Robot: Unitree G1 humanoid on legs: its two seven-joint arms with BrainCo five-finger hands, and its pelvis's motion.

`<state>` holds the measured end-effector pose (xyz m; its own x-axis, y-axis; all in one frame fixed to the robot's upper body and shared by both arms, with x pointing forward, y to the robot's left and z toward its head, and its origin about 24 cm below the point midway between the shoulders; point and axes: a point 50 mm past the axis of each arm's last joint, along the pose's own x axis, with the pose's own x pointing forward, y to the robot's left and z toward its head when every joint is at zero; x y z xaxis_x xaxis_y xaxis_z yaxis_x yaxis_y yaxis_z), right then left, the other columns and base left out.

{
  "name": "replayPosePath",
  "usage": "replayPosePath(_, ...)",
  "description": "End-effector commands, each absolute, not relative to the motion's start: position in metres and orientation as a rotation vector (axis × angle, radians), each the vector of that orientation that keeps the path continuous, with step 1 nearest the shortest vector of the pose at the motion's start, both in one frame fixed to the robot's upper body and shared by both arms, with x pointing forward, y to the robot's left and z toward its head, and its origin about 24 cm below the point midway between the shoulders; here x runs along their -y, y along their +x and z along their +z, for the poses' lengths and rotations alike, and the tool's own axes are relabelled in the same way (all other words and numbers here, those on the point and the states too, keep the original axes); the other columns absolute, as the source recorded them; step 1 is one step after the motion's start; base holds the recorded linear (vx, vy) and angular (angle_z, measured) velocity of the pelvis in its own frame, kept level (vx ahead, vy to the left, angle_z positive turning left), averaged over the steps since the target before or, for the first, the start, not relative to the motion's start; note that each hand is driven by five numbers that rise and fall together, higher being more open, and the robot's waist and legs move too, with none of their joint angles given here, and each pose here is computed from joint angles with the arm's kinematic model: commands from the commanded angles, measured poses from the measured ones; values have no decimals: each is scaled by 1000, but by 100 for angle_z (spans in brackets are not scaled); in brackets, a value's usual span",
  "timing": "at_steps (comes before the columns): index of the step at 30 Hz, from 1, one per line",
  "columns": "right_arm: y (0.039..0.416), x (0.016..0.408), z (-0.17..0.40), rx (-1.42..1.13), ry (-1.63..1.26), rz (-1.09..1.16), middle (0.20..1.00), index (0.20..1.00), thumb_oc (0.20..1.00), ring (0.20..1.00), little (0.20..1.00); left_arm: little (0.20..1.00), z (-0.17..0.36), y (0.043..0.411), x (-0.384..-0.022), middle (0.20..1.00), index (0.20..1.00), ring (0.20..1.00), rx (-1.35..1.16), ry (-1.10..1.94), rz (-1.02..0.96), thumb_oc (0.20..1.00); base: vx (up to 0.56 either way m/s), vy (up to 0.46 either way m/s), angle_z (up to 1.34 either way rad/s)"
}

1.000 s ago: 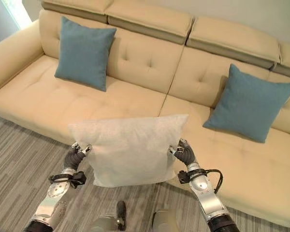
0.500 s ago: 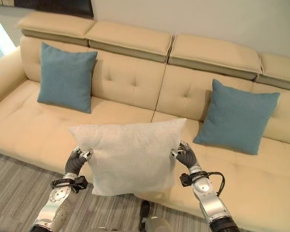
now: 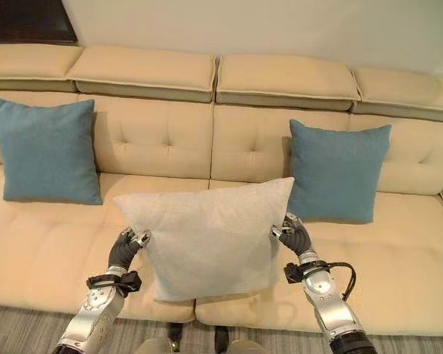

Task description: Pick up all the scattered cushions and arrange them neatly on the sofa.

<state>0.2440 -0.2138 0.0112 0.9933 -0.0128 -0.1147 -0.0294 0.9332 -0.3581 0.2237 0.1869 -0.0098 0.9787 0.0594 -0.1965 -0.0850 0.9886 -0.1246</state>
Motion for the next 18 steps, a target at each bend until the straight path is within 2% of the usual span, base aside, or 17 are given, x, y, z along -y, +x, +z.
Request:
replayPosePath(1,268,193,58,136,-330,45,200,200,200,200,200,200,44,245,-184,200,200,200,87,-133,9,200,34,93,-42)
replayPosePath(7,292,180,82,232,-358,56,200,200,200,200,200,200,71,261,-194,200,200,200,205,-50,61,200,23,78,-60)
replayPosePath(14,322,168,119,330,-360,48,200,200,200,200,200,200,112,299,-180,200,200,200,344,-33,54,200,-22,-8,-14)
replayPosePath(18,359,155,175,452,-318,-4,200,200,200,200,200,200,182,341,-167,200,200,200,542,44,93,200,-190,-52,-3)
